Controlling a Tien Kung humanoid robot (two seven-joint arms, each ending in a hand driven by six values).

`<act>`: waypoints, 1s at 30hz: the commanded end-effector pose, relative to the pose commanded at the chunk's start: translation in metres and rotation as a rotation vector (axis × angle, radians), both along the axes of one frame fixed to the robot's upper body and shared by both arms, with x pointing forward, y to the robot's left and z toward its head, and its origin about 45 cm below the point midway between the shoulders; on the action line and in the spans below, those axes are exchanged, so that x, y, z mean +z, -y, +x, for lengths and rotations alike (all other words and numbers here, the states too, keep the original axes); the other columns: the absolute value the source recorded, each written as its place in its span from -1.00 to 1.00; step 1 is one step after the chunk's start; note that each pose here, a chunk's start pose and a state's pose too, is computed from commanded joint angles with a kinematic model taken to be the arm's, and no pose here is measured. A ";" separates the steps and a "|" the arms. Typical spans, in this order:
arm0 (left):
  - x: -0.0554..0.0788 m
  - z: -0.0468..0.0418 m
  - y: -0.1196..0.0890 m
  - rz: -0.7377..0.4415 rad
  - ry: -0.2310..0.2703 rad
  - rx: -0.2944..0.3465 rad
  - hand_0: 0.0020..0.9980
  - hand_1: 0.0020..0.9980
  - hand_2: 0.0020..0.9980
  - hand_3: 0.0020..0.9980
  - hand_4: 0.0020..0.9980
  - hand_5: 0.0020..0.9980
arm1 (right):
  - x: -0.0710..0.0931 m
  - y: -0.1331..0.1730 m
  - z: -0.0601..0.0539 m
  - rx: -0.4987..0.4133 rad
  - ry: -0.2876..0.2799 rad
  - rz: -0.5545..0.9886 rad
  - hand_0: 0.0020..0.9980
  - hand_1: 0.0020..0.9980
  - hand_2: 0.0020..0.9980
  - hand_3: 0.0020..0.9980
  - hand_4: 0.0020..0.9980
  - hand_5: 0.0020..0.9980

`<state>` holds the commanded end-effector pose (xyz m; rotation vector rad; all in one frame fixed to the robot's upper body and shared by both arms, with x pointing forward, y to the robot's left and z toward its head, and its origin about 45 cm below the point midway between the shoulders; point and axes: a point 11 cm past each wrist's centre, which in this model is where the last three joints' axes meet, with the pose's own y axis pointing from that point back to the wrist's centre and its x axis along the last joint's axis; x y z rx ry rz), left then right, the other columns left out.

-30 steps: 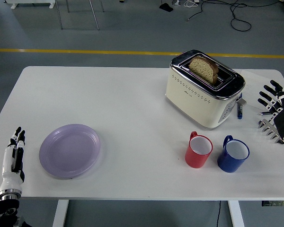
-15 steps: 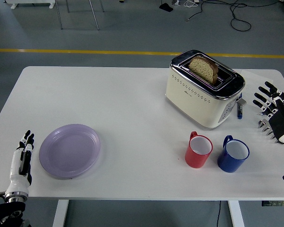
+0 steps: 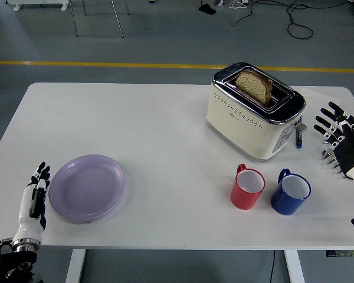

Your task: Push plate across desktop,pick up the break from the machine,place the break in the plate

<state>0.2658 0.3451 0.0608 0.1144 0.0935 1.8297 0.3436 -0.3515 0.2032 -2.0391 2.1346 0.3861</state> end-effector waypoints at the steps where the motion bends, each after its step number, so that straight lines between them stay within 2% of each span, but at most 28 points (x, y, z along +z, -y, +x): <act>1: 0.000 0.0002 0.001 -0.006 0.001 0.001 0.93 0.93 0.99 0.93 0.13 1.00 | 0.000 0.000 0.000 0.000 0.000 0.000 0.67 0.56 0.62 0.62 0.05 0.01; 17: -0.004 0.0022 0.007 -0.053 0.005 -0.001 0.85 0.86 0.94 0.87 0.14 1.00 | 0.000 0.001 0.000 -0.005 0.001 0.001 0.67 0.56 0.61 0.61 0.05 0.02; 30: -0.008 0.0021 0.028 -0.095 -0.002 -0.057 0.75 0.77 0.88 0.80 0.14 1.00 | -0.001 -0.001 0.000 -0.003 0.000 0.006 0.67 0.56 0.61 0.60 0.05 0.01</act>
